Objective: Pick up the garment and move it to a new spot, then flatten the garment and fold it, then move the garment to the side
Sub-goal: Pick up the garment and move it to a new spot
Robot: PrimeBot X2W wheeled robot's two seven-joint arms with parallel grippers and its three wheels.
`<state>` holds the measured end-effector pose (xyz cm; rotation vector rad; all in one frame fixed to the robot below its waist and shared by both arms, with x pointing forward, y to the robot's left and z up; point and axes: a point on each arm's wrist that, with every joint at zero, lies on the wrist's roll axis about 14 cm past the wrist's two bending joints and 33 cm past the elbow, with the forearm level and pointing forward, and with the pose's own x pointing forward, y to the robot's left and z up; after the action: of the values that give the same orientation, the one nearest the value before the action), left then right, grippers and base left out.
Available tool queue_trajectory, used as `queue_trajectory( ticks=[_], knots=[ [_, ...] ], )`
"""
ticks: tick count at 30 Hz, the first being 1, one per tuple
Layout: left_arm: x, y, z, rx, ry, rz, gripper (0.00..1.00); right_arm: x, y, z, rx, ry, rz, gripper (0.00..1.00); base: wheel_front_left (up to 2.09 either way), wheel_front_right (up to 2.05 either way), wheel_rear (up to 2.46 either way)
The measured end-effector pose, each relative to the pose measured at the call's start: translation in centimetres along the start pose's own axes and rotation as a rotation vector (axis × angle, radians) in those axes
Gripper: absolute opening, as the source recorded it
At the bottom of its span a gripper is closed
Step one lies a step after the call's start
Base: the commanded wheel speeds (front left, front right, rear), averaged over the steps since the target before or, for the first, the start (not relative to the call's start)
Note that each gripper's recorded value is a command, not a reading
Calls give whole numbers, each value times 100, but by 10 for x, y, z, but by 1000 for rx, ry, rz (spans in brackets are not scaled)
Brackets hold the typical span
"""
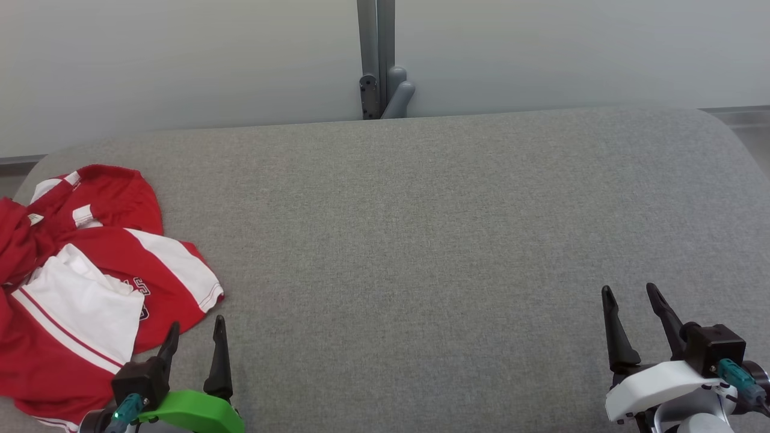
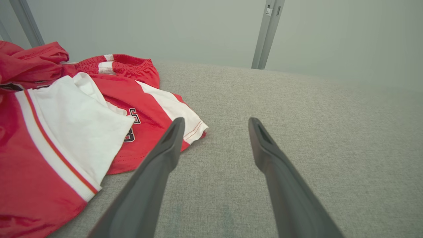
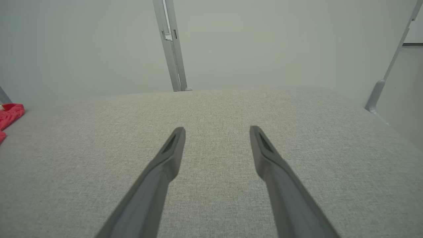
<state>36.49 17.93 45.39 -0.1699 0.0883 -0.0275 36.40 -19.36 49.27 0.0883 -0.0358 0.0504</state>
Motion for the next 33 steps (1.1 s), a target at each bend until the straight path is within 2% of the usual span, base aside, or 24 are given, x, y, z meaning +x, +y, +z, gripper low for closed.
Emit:
queue_trajectory(
  ticks=[11,16,22,33],
  knots=[
    [-2,-1,-1,19,2,-5,100,1,1,-1,2,3,3,100,0,0,0],
    [-5,5,4,19,-12,13,100,6,15,-3,-2,8,43,100,0,0,0],
    [-22,31,9,14,-33,97,100,18,53,-9,-1,23,157,100,0,0,0],
    [-96,104,8,7,-59,366,100,34,159,-12,9,34,457,100,0,0,0]
  ],
)
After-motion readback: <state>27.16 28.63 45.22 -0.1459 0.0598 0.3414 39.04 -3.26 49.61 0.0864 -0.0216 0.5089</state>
